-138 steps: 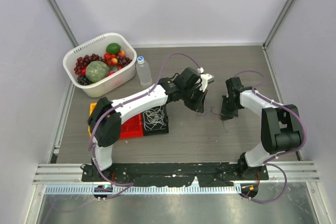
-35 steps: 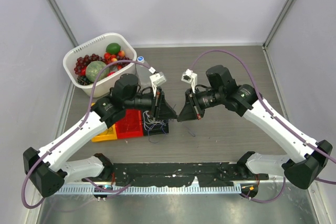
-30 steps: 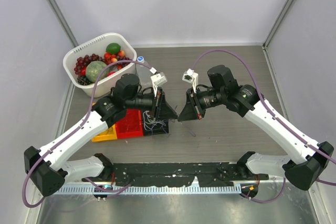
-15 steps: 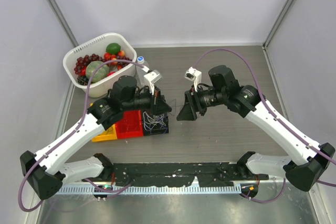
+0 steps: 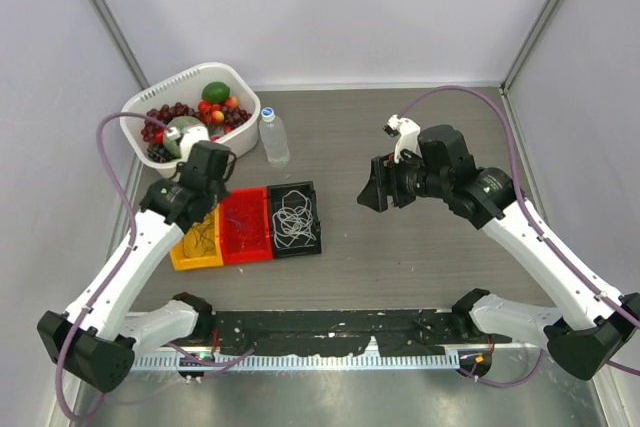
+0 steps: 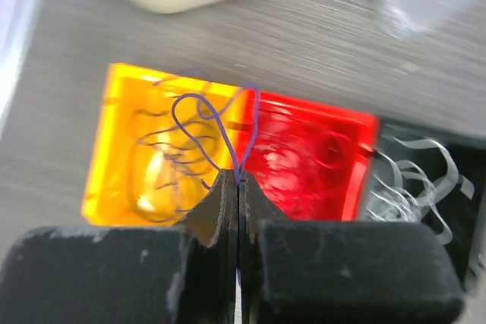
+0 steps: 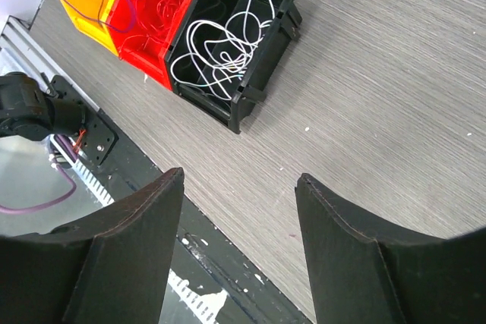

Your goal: Untangle the cables

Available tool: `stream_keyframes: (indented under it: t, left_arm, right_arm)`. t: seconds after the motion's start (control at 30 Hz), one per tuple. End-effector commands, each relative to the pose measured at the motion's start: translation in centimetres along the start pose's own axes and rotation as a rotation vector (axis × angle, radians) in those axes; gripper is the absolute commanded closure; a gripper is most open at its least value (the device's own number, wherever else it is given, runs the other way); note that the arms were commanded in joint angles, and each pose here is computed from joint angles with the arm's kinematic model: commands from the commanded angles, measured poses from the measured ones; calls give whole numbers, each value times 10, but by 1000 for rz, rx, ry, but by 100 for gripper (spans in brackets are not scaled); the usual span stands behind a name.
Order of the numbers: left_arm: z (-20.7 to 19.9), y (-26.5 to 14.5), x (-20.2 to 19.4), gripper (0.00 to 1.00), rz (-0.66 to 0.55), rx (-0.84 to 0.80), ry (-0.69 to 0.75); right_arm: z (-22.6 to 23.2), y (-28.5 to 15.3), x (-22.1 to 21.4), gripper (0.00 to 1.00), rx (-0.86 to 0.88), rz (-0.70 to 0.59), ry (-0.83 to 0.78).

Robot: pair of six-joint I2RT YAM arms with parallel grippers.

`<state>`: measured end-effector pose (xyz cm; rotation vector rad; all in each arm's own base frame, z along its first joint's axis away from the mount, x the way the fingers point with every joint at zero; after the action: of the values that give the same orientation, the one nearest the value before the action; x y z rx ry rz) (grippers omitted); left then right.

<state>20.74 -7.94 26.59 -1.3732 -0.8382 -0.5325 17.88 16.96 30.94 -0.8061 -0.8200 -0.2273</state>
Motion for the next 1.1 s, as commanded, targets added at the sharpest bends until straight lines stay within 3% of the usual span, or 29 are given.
stream_keyframes:
  t: [0.0, 0.17, 0.33, 0.6, 1.07]
  left_arm:
    - [48, 2, 9, 100, -39, 284, -144]
    - [73, -2, 19, 100, -156, 359, -235]
    - [83, -11, 36, 100, -221, 410, -181]
    - [68, 26, 2, 100, -93, 327, -204]
    - [55, 121, -70, 100, 288, 312, -162]
  right_arm:
    - [-2, -4, 3, 34, -33, -39, -5]
    - [-2, -5, 1, 34, -34, -39, -1]
    - [-3, -5, -1, 34, -42, -34, 1]
    - [-4, -1, -3, 35, -38, -27, 4]
    - [-8, -1, -10, 35, -50, -24, 10]
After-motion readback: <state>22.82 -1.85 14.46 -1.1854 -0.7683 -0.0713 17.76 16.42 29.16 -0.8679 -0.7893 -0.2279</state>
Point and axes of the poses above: each gripper's point midway between its finger pads, its own y axis out along the fingers, its own z axis along the line the jaws close on, x = y × z, the point moved 8 cm from there along -y, back along the fingers, and after that the axes turned 2 degrees about y, right-handed, at the moved point
